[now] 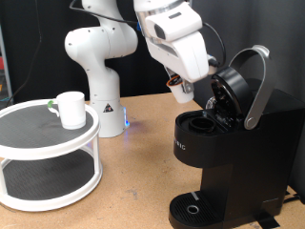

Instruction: Make a cup of coffee with the keurig machine

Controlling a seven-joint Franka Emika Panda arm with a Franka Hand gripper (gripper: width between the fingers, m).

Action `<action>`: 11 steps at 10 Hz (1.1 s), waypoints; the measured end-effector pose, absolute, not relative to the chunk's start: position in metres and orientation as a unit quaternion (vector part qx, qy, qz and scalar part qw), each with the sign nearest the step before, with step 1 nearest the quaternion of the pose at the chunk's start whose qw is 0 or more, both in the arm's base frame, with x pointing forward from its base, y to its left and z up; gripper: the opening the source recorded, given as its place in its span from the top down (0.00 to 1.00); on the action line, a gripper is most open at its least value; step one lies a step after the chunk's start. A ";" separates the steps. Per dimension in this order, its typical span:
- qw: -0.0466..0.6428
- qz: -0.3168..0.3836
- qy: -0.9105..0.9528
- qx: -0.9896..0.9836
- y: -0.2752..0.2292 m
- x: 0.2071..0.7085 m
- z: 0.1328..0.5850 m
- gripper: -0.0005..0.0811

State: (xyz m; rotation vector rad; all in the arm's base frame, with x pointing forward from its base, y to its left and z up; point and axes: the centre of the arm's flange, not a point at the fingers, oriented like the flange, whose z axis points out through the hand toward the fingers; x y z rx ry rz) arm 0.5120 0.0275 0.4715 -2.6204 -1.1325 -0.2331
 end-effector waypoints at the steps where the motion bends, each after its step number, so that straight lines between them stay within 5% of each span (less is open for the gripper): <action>1: 0.133 -0.081 -0.394 -0.906 0.035 0.511 0.464 0.46; 11: 0.105 -0.079 -0.398 -0.908 0.079 0.505 0.431 0.46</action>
